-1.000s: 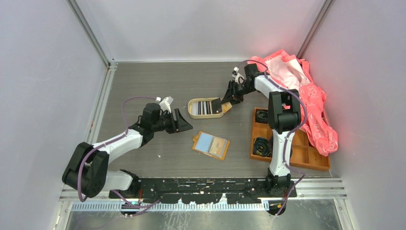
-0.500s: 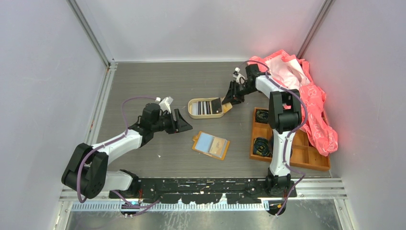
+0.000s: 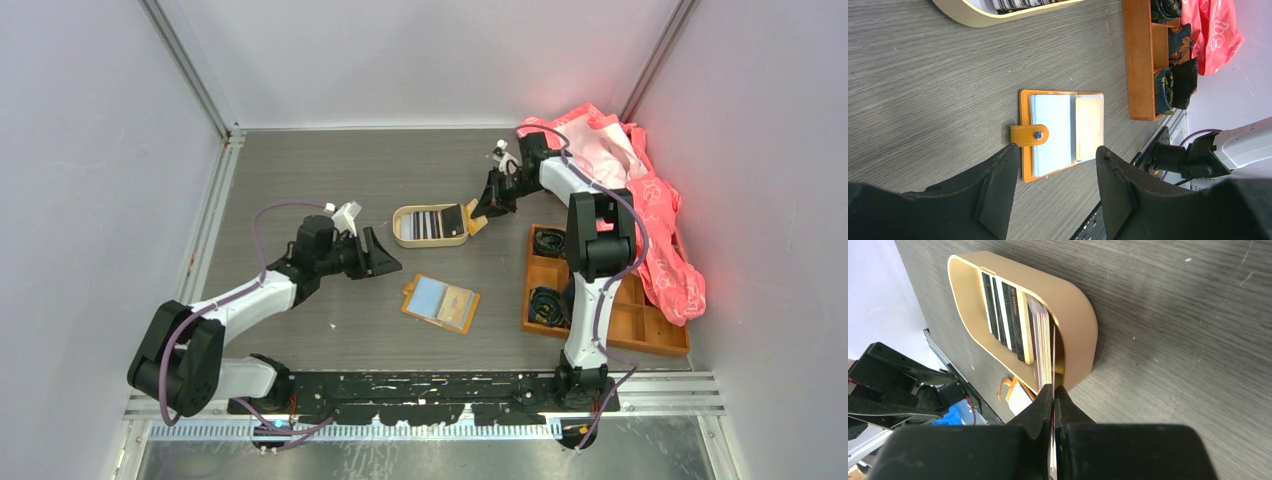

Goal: Put the credit cards into the card holder
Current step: Pick up the credit card from the storage box.

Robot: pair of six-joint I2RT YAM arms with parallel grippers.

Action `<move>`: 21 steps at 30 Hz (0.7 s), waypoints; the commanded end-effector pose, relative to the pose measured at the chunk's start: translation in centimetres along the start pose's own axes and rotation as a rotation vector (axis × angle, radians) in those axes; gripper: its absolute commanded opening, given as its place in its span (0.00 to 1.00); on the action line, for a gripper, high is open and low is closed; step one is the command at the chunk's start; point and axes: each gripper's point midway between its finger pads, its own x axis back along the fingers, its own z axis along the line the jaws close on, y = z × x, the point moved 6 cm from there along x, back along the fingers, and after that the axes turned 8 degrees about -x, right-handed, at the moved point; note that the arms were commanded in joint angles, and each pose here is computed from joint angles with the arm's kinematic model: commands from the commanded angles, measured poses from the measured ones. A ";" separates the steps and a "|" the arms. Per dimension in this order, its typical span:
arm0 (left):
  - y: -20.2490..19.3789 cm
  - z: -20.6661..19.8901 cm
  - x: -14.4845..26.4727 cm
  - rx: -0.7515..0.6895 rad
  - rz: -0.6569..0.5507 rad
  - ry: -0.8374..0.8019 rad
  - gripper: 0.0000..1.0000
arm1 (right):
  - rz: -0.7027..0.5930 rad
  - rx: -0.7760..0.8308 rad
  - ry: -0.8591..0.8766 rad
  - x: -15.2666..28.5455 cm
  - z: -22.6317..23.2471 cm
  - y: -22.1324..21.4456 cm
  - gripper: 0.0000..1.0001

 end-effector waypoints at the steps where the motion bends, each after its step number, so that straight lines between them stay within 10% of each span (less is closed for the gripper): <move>1: 1.2 -0.9 0.6 -0.040 -0.049 -0.027 0.58 | -0.087 0.074 -0.011 3.0 2.1 0.3 0.04; 21: 2.6 -5.6 4.4 -0.067 -0.390 -0.362 0.60 | -0.240 0.298 0.059 8.6 5.5 -3.9 0.01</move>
